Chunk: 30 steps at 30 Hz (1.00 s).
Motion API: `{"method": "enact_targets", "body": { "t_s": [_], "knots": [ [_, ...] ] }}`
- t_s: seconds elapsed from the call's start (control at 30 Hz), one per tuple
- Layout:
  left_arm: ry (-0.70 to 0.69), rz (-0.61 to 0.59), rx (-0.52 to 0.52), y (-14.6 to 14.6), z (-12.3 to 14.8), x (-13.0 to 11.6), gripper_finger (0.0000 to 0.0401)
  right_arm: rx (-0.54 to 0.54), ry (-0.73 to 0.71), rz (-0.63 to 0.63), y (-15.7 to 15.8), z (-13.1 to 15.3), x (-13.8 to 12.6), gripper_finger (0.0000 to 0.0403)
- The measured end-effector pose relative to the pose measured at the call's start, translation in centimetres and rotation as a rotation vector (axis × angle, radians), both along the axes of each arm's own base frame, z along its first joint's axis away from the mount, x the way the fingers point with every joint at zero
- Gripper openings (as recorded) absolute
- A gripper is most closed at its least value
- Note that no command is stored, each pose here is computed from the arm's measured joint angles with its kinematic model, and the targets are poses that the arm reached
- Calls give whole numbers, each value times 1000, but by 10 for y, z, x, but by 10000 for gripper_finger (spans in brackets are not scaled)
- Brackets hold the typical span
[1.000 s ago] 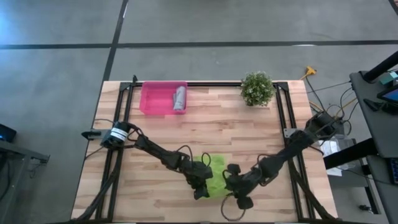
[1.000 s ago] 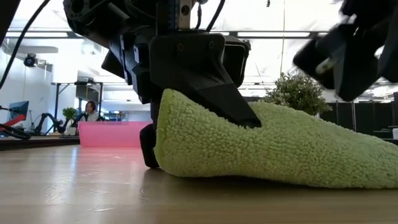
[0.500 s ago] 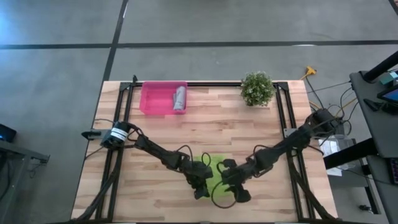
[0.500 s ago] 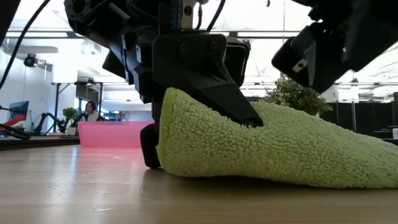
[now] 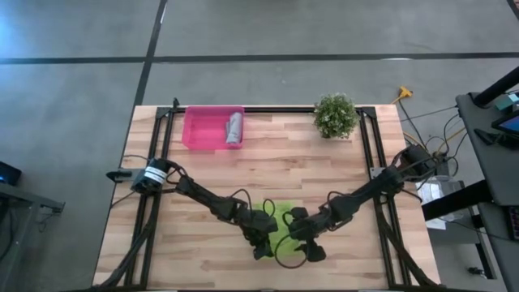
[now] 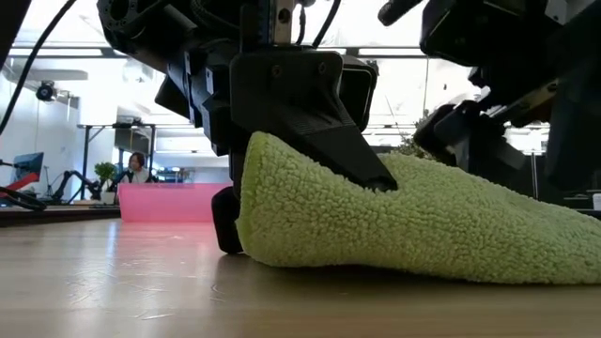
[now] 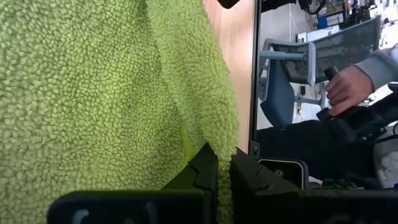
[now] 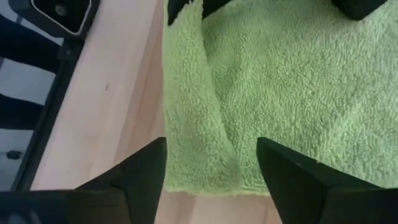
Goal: Roll microfiber towels into tight, uniform cylinder then place into a basket
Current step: Roll the green microfiber cloth
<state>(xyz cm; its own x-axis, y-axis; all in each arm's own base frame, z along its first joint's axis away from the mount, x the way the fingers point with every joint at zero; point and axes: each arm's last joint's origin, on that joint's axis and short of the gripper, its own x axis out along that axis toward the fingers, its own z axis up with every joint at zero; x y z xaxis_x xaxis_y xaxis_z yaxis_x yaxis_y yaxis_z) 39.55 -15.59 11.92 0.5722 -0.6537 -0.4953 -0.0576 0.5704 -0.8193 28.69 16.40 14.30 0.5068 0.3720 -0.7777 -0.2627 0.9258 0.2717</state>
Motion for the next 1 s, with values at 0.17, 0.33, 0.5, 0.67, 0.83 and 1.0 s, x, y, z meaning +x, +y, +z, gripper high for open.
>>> {"method": "enact_targets", "body": {
  "t_s": [0.17,0.33,0.5,0.67,0.83,1.0],
  "knots": [
    [1,0,0,0,0,0,0,3,17,-2,0,-8,-7,191],
    [1,0,1,0,0,0,0,36,7,-6,5,-7,-8,125],
    [3,2,2,0,-1,-1,0,97,10,-12,10,-5,-9,27],
    [3,6,4,0,-1,-1,0,213,54,-41,10,-15,-12,10],
    [-15,0,22,-1,0,0,0,297,96,-143,7,-40,-15,9],
    [-59,-57,81,-6,-2,-4,0,323,103,-178,10,-50,-11,9]
  ]
}}
